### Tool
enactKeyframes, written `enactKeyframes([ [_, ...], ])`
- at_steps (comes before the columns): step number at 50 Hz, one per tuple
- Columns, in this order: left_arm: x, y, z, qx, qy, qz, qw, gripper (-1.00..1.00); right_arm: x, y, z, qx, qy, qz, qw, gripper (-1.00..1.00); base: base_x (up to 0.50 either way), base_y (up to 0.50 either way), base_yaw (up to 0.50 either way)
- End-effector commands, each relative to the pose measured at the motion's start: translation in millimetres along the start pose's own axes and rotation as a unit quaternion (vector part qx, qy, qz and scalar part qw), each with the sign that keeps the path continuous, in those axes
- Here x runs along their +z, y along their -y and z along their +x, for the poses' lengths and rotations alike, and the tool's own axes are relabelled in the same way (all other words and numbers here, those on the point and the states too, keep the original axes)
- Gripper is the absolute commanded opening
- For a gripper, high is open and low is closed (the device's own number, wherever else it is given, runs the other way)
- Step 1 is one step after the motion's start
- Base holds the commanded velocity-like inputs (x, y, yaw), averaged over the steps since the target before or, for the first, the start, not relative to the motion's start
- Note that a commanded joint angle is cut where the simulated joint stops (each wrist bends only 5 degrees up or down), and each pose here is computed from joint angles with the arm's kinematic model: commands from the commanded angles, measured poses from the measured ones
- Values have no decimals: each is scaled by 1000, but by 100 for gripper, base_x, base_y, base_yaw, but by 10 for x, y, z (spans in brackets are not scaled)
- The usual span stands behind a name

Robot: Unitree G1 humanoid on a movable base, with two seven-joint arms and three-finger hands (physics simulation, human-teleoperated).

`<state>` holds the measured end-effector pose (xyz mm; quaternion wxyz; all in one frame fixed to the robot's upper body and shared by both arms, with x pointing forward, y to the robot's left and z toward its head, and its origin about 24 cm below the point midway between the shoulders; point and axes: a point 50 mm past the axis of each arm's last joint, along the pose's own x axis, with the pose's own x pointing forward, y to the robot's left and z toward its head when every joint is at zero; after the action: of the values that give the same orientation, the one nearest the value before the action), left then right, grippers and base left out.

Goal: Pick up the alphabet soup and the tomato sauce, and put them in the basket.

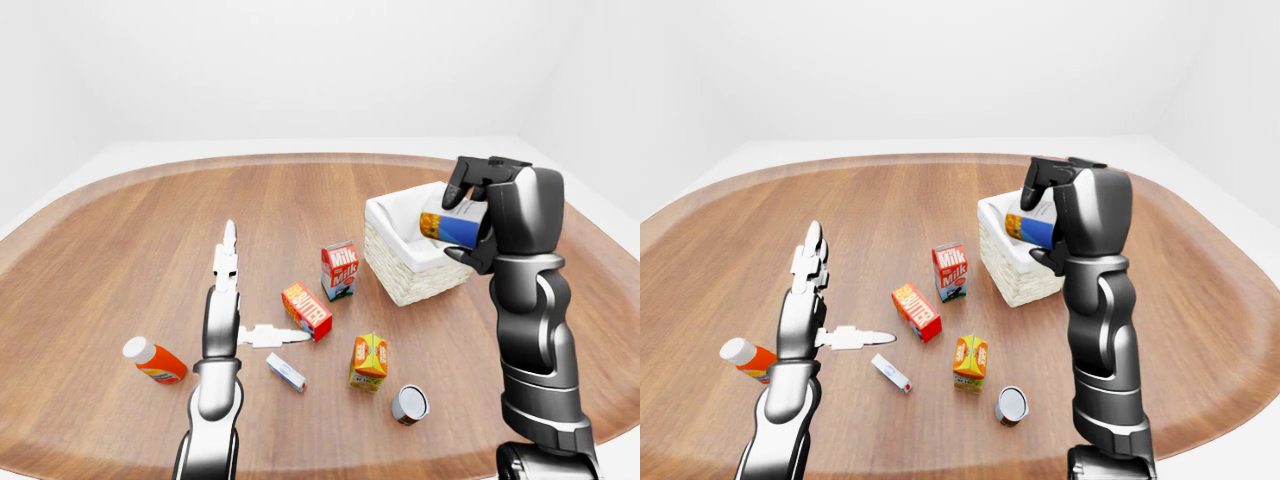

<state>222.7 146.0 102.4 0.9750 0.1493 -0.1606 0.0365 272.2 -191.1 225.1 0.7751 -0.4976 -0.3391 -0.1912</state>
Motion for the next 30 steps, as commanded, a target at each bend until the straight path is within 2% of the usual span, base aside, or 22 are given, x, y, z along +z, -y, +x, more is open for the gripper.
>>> enactKeyframes([
  [1, 15, -15, -19, 1, 2, 7, 1000, 100, -55, -146, 201, -10, 1, -25, 1000, -100, 0, 0, 0],
  [23, 2, -10, -21, 0, 0, 7, 1000, 100, -402, -627, 424, 25, -46, -86, 995, -100, 0, 0, 0],
  [30, 9, -7, -23, 0, 1, 7, 1000, 100, -384, -720, 492, 39, -45, -91, 994, -100, 0, 0, 0],
])
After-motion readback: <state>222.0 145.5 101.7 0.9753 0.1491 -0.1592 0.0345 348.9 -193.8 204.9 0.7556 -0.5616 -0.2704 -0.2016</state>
